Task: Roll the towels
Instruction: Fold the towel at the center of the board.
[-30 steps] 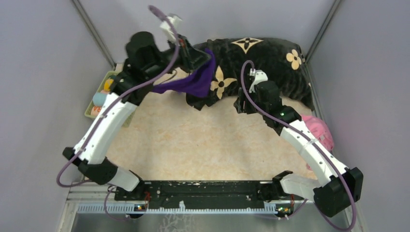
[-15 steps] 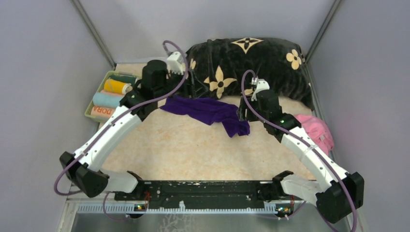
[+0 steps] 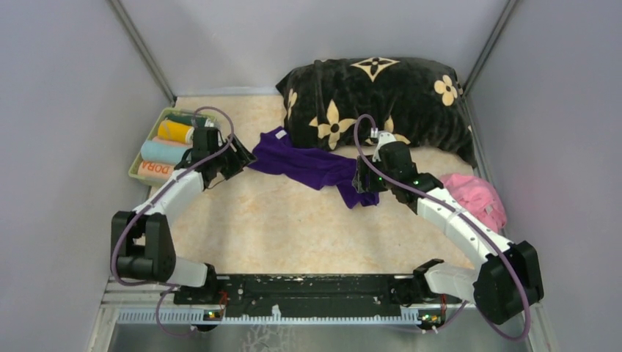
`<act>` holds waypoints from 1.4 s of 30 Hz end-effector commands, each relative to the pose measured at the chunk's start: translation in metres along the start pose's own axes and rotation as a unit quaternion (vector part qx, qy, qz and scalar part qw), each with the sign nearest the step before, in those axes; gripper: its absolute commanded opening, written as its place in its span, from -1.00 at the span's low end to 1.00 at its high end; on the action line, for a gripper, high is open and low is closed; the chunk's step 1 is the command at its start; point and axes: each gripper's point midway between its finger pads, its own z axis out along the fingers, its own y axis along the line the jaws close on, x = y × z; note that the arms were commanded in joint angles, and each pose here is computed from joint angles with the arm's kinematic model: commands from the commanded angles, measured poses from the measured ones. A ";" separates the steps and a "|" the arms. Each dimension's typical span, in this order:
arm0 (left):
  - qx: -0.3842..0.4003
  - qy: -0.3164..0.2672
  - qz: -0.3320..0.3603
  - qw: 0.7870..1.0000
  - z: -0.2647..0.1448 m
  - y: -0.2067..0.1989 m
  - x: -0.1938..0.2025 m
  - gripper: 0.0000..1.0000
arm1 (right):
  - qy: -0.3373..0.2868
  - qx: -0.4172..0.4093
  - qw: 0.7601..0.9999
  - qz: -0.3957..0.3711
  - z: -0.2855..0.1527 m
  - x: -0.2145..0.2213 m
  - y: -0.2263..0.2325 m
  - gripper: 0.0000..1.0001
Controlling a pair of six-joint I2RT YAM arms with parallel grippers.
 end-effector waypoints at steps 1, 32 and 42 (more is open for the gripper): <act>0.003 -0.067 -0.061 0.996 0.024 0.013 -0.028 0.40 | -0.035 -0.022 0.999 -0.002 0.003 -0.015 0.008 0.24; 0.019 -0.078 -0.124 0.989 0.078 0.050 -0.028 -0.77 | -0.038 -0.019 0.999 -0.015 0.009 -0.008 0.004 0.27; -0.065 -0.100 -0.073 0.990 0.016 0.051 -0.055 -1.00 | 0.000 0.019 1.000 0.001 0.019 0.008 -0.010 0.27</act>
